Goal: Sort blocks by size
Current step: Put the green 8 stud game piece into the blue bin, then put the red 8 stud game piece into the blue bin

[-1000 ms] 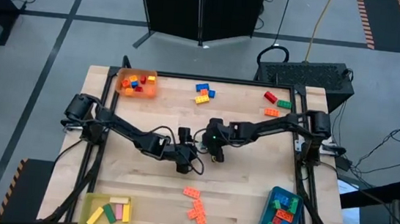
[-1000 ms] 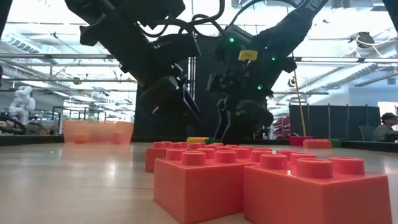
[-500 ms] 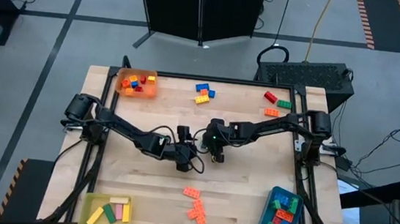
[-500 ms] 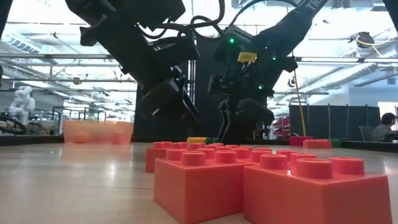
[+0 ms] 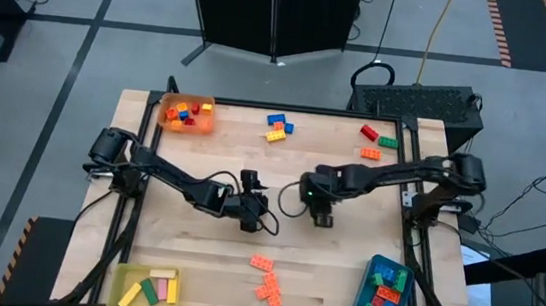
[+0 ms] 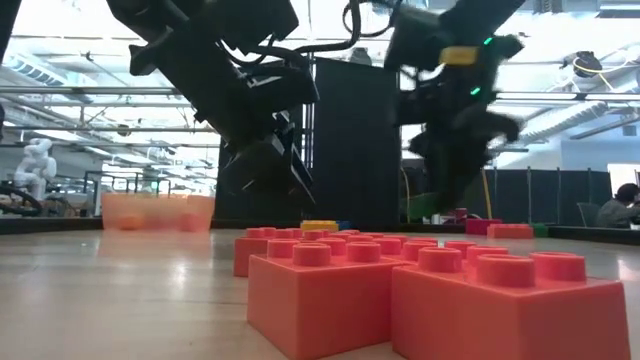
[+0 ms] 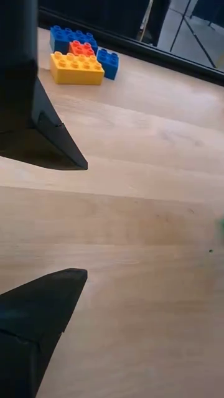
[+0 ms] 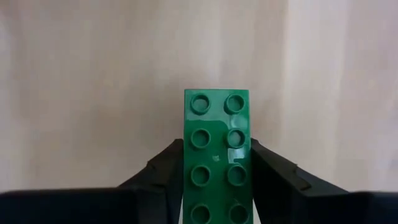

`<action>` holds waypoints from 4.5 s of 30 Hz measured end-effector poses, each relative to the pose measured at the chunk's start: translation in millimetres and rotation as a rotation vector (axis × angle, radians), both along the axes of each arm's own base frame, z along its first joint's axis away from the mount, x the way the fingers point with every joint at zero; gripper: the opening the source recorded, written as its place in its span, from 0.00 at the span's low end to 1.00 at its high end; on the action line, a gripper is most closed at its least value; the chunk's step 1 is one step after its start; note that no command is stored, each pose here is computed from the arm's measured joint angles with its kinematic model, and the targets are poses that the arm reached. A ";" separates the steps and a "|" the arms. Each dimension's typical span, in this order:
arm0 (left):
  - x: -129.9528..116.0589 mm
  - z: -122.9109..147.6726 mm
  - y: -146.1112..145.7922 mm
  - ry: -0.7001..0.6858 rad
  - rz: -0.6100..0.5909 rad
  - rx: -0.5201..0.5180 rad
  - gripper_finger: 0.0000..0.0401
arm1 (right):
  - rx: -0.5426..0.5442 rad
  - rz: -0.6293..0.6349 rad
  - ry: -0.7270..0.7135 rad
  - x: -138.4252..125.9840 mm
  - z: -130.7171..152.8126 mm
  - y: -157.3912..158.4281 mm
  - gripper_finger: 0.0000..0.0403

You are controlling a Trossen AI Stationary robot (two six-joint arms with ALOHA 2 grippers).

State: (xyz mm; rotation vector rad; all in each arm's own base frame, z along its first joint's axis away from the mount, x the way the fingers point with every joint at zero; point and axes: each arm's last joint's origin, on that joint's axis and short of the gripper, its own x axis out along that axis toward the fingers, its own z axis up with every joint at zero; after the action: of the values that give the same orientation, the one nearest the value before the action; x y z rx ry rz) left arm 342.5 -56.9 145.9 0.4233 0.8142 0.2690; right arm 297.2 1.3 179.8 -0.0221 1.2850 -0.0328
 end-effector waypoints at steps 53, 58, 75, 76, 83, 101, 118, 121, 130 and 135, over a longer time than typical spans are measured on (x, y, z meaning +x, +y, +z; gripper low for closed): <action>21.6 20.6 2.5 -0.195 -0.345 -0.008 0.68 | 0.482 -0.780 0.310 -154.8 41.3 224.9 0.39; 22.6 22.0 4.3 -0.210 -0.335 -0.003 0.68 | 0.465 -0.793 0.313 -153.6 37.1 226.4 0.43; 18.4 16.5 11.1 -0.142 -0.191 0.065 0.68 | 0.424 -0.762 0.478 -156.1 39.2 217.1 0.56; 18.4 16.6 10.9 -0.144 -0.191 0.065 0.68 | 0.431 -0.751 0.473 -155.1 41.1 215.2 0.55; 21.6 16.6 20.3 -0.148 -0.327 -0.036 0.68 | 0.405 -0.696 0.321 -148.6 61.4 182.1 0.51; 19.9 12.1 83.8 -0.133 -0.337 -0.275 0.68 | 0.001 -0.851 0.112 -139.0 88.1 64.8 0.51; 18.1 11.0 96.5 -0.104 -0.255 -0.156 0.68 | -0.162 -0.886 0.042 -117.2 89.6 -59.1 0.51; 17.3 10.9 102.4 -0.097 -0.235 -0.130 0.68 | -0.172 -0.909 -0.004 -113.3 88.0 -82.9 0.51; 7.9 6.3 133.5 -0.071 -0.244 -0.270 0.68 | -0.162 -0.925 0.140 -112.4 55.8 -148.6 0.51; 5.3 7.7 149.0 -0.096 -0.218 -0.275 0.68 | -0.171 -0.902 0.185 -113.1 37.5 -176.7 0.51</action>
State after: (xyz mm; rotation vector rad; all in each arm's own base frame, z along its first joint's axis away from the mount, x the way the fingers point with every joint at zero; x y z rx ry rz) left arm 347.7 92.1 153.6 0.2360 0.6920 -0.0264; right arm 184.1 -175.5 217.2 0.4171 1.3823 -0.9309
